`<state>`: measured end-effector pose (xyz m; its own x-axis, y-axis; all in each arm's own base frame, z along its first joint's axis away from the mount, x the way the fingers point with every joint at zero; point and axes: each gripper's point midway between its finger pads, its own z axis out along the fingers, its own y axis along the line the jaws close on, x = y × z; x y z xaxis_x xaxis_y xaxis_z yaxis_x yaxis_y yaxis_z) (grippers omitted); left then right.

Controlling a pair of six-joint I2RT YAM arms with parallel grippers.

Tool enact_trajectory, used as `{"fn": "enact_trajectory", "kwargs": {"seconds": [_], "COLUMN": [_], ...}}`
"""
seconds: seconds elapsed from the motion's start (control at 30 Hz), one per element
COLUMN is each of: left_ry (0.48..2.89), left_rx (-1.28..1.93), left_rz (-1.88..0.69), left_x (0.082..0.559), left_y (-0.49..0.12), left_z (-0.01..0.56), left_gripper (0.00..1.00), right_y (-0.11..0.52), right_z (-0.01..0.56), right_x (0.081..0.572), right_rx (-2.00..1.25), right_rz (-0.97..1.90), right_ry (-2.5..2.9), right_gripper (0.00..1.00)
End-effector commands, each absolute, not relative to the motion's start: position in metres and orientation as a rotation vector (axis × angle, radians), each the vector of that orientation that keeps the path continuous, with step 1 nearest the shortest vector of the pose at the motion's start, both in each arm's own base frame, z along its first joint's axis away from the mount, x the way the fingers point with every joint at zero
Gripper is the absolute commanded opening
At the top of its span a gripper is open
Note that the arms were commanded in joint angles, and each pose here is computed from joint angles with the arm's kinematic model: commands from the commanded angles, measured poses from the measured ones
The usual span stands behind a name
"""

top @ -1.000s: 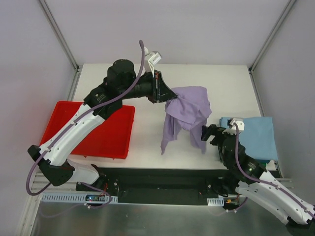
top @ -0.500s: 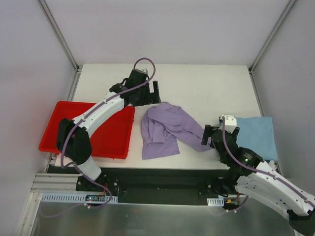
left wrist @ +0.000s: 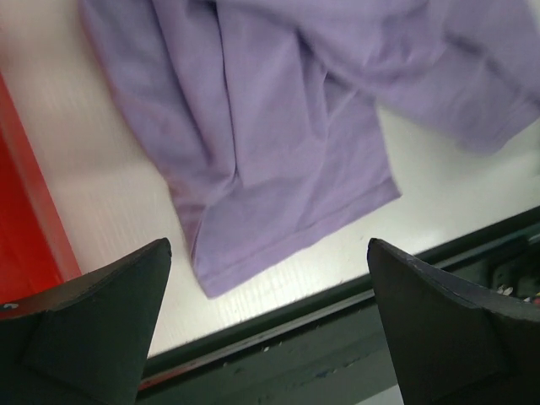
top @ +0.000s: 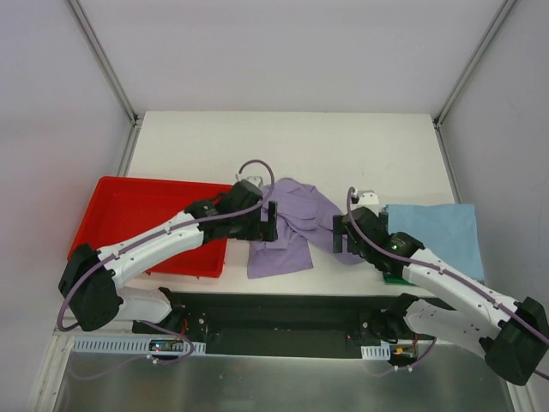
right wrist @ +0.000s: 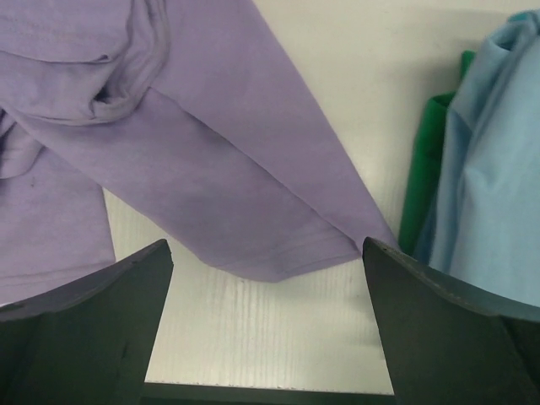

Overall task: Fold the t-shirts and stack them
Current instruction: Move the tshirt to the center of the board, then flatten out the tshirt

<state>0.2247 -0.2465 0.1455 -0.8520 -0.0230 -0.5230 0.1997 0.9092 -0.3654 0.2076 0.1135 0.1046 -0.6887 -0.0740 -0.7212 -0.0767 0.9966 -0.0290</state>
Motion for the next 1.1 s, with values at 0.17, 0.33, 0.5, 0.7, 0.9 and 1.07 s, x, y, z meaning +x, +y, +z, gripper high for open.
{"fn": "enact_trajectory", "kwargs": {"seconds": [0.17, 0.33, 0.5, 0.7, 0.9, 1.07], "left_ry": [2.666, 2.647, 2.680, 2.694, 2.705, 2.698], "left_rx": [0.009, -0.057, -0.060, -0.124, -0.181, -0.238], "left_rz": [-0.471, -0.403, -0.369, -0.304, -0.244, -0.187], "left_x": [0.155, 0.155, 0.157, 0.167, 0.174, 0.176], "left_y": [-0.233, -0.217, -0.222, -0.228, -0.230, -0.225], "left_z": [0.088, 0.070, 0.055, 0.034, 0.017, 0.008], "left_gripper": [0.99, 0.99, 0.93, 0.79, 0.66, 0.45], "right_y": [0.219, 0.256, 0.258, 0.239, 0.233, 0.227], "right_z": [0.139, 0.147, 0.131, 0.098, 0.083, 0.071], "right_x": [0.238, 0.261, 0.272, 0.275, 0.278, 0.278], "right_rx": [-0.465, -0.558, -0.576, -0.530, -0.417, -0.287], "right_rz": [0.439, 0.488, 0.398, 0.264, 0.291, 0.337], "right_ry": [2.233, 2.227, 2.318, 2.416, 2.483, 2.529], "right_gripper": [0.96, 0.98, 0.95, 0.93, 0.92, 0.90]}}
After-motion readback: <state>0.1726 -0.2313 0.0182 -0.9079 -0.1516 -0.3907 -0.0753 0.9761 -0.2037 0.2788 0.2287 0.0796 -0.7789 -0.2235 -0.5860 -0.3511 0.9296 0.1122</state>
